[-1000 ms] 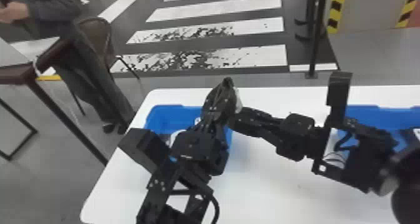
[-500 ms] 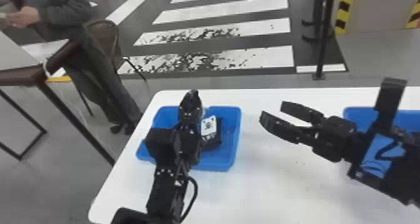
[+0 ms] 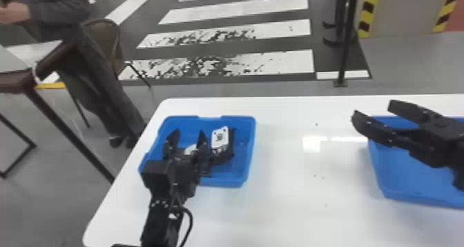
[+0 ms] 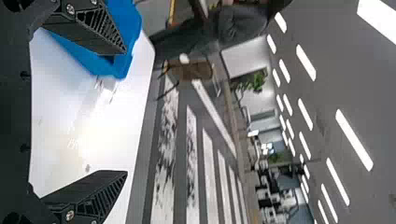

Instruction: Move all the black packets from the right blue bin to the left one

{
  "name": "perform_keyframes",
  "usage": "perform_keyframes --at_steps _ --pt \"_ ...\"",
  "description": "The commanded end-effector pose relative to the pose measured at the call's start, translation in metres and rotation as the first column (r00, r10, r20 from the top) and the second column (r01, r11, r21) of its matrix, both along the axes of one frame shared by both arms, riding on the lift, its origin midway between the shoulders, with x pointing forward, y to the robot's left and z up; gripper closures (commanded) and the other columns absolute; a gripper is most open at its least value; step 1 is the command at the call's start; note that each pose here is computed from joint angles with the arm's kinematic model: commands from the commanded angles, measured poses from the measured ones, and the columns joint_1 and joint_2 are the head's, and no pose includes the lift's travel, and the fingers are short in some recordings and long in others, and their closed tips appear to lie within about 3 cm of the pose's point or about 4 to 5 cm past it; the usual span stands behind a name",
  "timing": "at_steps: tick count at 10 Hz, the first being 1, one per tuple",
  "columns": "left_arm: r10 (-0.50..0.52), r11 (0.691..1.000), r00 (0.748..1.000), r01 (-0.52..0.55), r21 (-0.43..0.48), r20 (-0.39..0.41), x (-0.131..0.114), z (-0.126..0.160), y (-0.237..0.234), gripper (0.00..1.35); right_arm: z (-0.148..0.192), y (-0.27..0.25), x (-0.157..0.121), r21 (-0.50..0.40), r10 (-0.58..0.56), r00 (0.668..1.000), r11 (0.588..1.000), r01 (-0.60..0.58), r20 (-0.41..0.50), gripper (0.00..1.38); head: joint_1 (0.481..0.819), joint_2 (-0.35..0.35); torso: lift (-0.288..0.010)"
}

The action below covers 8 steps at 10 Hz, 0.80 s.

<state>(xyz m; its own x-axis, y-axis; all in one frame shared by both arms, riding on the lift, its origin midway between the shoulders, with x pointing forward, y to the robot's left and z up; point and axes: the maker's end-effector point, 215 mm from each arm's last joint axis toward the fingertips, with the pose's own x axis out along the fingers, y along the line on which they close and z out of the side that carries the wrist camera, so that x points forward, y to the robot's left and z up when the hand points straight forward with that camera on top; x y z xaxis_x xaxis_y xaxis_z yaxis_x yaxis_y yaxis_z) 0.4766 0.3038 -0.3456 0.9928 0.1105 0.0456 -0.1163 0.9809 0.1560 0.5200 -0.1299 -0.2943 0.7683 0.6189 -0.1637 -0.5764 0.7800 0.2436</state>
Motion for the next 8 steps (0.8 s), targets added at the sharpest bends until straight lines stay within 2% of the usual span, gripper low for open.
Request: perform_keyframes --at_steps 1,3,5,8 --pt "-0.013 0.996 0.992 0.024 -0.088 0.129 -0.02 0.041 -0.011 0.18 -0.033 -0.073 0.001 -0.143 -0.157 0.982 0.98 0.141 -0.105 0.11 0.695 0.219 -0.14" --pt "-0.055 0.983 0.972 0.092 -0.156 0.227 -0.04 0.082 -0.041 0.19 -0.06 -0.146 -0.006 -0.309 -0.346 0.92 0.909 0.28 -0.184 0.11 0.695 0.097 -0.14" --pt "-0.089 0.969 0.958 0.146 -0.198 0.274 -0.048 0.098 -0.063 0.19 -0.083 -0.185 -0.017 -0.405 -0.475 0.846 0.842 0.356 -0.243 0.12 0.695 -0.031 -0.14" --pt "-0.095 0.964 0.951 0.162 -0.213 0.294 -0.056 0.104 -0.066 0.19 -0.103 -0.225 -0.005 -0.497 -0.584 0.76 0.768 0.404 -0.284 0.11 0.695 -0.116 -0.14"
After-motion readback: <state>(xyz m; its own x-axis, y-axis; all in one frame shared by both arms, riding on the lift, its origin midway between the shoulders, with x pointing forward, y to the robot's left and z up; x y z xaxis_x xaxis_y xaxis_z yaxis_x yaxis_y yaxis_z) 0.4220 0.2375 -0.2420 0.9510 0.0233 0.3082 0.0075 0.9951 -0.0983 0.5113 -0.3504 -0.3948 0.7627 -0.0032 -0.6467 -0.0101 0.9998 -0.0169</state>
